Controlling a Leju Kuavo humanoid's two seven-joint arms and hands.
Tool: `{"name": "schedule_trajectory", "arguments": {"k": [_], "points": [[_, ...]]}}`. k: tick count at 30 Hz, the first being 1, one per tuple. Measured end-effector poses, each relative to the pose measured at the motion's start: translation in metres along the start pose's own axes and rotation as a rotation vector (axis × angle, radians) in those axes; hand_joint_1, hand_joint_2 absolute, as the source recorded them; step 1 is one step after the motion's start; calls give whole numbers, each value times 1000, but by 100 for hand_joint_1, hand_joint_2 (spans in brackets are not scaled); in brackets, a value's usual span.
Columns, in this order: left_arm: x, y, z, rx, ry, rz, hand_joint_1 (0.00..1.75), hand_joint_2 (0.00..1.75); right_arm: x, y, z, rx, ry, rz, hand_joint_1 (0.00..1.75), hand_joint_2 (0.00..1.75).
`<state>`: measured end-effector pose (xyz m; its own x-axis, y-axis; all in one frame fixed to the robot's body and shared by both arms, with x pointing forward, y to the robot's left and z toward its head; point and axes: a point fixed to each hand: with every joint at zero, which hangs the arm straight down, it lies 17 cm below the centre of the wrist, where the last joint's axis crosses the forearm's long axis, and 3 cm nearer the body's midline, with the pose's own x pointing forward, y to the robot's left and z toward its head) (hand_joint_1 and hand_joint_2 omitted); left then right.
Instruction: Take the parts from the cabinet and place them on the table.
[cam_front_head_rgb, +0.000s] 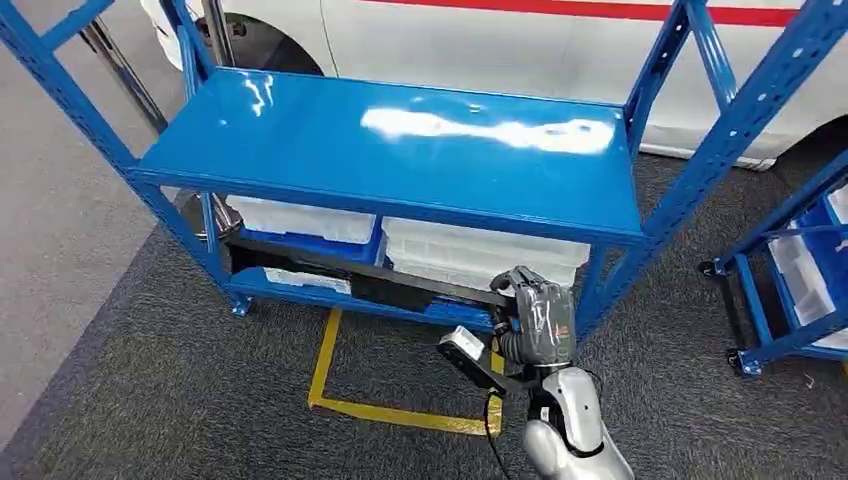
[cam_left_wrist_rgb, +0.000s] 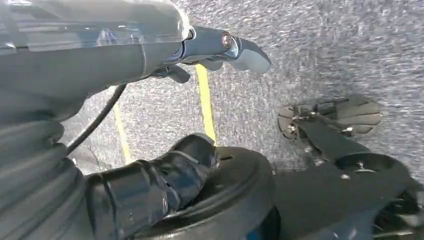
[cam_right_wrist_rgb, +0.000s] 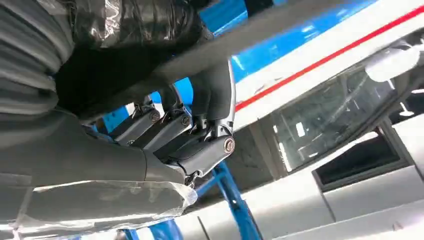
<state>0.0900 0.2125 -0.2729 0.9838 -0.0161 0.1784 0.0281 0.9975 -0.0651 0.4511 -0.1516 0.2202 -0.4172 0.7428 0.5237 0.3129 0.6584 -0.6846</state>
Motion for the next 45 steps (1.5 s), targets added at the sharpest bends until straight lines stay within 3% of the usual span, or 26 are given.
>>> {"name": "schedule_trajectory", "arguments": {"k": [6, 10, 18, 33, 45], "points": [[-4, 1, 0, 0, 2, 15, 0, 175, 12, 25, 2, 130, 40, -363, 155, 175], [-3, 1, 0, 0, 0, 19, 0, 175, 30, 48, 16, 263, 70, -700, 155, 175], [-1, -1, 0, -9, -5, 10, 0, 175, 65, 61, 40, 401, 85, -1161, 155, 175], [0, -2, 0, -12, -5, 23, 0, 175, 71, 69, 56, 450, 108, -1273, 155, 175], [5, -12, 1, -24, -12, 0, 0, 175, 130, 72, 87, 559, -1, -1498, 155, 175]]}}
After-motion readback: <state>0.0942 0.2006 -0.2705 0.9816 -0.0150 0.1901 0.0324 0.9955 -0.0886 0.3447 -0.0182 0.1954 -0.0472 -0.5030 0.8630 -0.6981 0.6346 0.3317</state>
